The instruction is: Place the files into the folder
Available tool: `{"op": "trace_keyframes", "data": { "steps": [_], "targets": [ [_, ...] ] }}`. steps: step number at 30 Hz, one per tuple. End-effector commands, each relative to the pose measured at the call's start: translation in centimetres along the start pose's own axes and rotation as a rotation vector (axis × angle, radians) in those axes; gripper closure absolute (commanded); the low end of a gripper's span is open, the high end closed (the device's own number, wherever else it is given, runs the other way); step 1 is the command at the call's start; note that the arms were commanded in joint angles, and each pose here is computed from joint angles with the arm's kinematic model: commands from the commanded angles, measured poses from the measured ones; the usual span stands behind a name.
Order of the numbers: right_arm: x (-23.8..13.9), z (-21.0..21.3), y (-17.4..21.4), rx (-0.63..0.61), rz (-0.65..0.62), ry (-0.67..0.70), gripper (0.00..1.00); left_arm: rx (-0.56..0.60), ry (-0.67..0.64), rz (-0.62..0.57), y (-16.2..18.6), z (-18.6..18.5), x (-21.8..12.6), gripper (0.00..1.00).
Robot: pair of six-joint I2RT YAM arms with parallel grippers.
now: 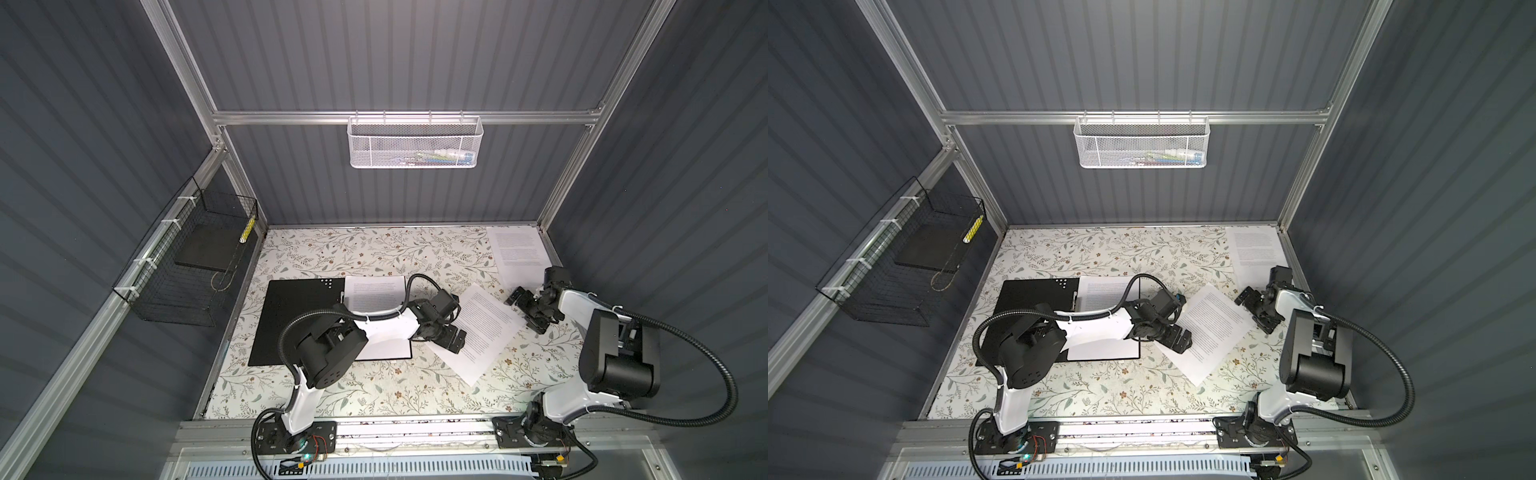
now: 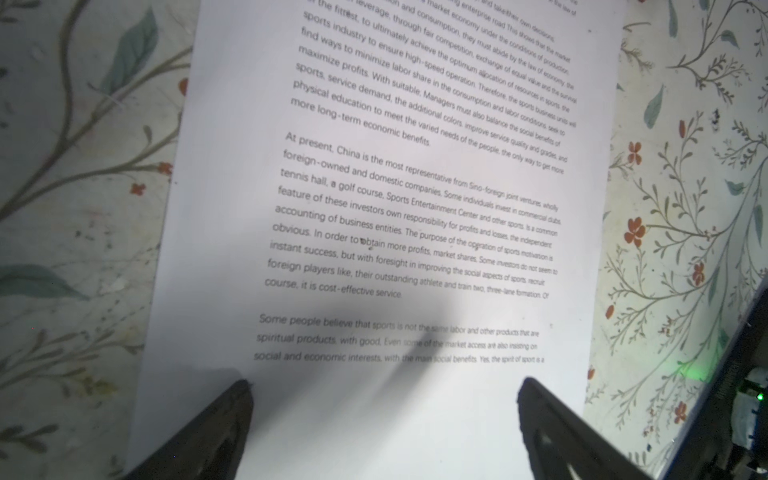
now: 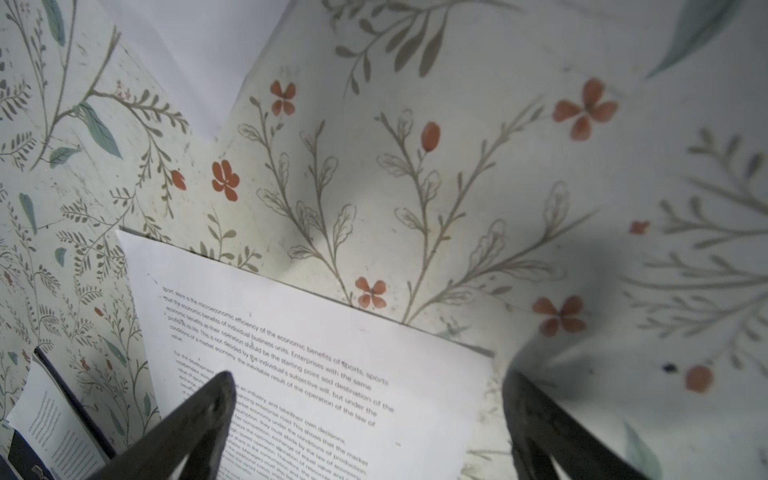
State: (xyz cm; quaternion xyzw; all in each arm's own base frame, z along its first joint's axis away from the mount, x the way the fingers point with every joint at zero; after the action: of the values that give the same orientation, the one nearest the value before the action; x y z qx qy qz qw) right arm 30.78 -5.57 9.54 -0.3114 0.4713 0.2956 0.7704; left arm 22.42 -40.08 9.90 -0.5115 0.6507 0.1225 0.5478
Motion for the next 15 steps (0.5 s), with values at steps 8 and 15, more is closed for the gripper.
{"op": "trace_keyframes", "data": {
  "steps": [8, 15],
  "targets": [
    [1.1, -0.4, 0.7, -0.007, 0.089, 0.011, 0.01, -0.002, -0.077, 0.175, 3.3, 1.9, 3.2, 0.0],
    [1.3, 1.8, 2.2, -0.045, 0.148, -0.105, 0.01, -0.001, -0.08, 0.183, 3.3, 2.0, 3.6, 0.0]
  ]
}}
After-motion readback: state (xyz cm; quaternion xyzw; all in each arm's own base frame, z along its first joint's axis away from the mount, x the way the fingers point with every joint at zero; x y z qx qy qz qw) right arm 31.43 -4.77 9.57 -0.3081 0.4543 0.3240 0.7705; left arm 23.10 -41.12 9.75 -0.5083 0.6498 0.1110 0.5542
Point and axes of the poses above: each gripper's point midway between its finger pads, its own x axis out along the fingers, its own z axis along the line the jaws close on, y = z × x, the point moved 7 cm from there along -x, back along the fingers, and after that the axes turned 4 degrees about -x, right-handed, at the moved point
